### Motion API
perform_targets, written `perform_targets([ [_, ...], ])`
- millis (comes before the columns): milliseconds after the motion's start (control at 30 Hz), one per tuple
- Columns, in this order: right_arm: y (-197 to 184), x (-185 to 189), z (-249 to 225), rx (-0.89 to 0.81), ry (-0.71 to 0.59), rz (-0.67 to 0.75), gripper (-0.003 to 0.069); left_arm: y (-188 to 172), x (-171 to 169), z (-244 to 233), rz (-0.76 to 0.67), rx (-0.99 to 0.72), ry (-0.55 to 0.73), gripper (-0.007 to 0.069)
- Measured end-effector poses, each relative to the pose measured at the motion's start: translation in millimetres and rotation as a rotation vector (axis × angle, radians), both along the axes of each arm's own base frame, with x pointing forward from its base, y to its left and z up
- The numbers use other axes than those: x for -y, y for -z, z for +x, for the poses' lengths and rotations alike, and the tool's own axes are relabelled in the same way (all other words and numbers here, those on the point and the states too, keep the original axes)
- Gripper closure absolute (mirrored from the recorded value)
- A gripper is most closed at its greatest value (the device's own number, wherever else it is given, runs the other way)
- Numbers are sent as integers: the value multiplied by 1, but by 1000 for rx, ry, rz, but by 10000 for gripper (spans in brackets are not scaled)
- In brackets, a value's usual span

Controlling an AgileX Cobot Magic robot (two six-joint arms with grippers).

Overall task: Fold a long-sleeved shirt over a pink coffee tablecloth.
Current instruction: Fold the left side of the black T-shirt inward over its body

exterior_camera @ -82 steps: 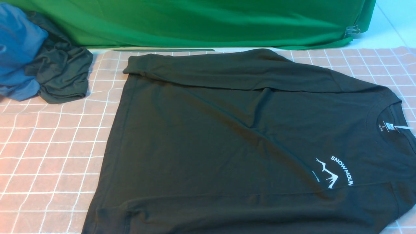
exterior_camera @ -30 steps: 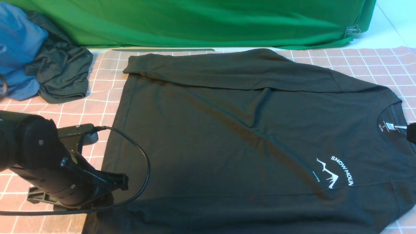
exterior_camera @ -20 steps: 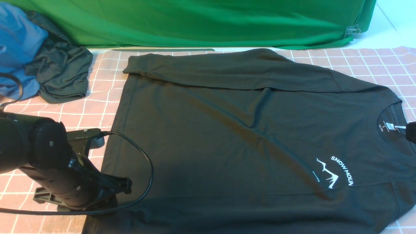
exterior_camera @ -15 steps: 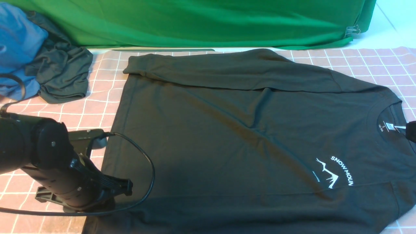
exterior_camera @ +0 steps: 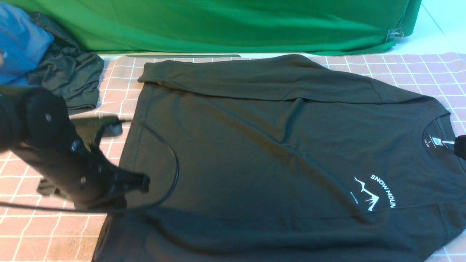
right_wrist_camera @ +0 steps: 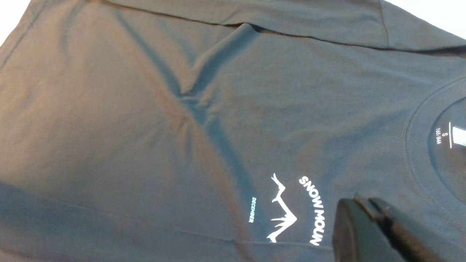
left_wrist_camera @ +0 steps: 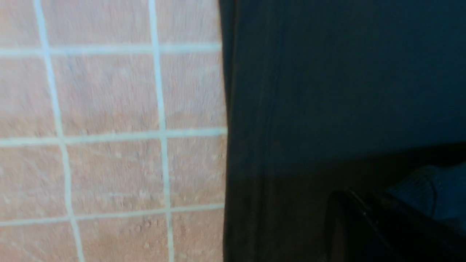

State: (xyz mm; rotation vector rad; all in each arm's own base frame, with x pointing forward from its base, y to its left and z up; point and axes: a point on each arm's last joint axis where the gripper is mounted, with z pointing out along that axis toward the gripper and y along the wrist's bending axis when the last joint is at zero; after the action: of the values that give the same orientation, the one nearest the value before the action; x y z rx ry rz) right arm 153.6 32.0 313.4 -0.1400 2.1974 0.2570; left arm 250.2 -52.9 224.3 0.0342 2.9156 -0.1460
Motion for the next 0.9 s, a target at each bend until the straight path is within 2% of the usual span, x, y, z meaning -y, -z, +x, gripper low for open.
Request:
perform_targets([
  [300, 0, 0, 0, 2, 1, 0, 599, -23, 3, 23, -3, 149, 10, 580],
  [900, -1, 0, 1, 15, 4, 3, 589, -17, 8, 82, 73, 207, 46, 580],
])
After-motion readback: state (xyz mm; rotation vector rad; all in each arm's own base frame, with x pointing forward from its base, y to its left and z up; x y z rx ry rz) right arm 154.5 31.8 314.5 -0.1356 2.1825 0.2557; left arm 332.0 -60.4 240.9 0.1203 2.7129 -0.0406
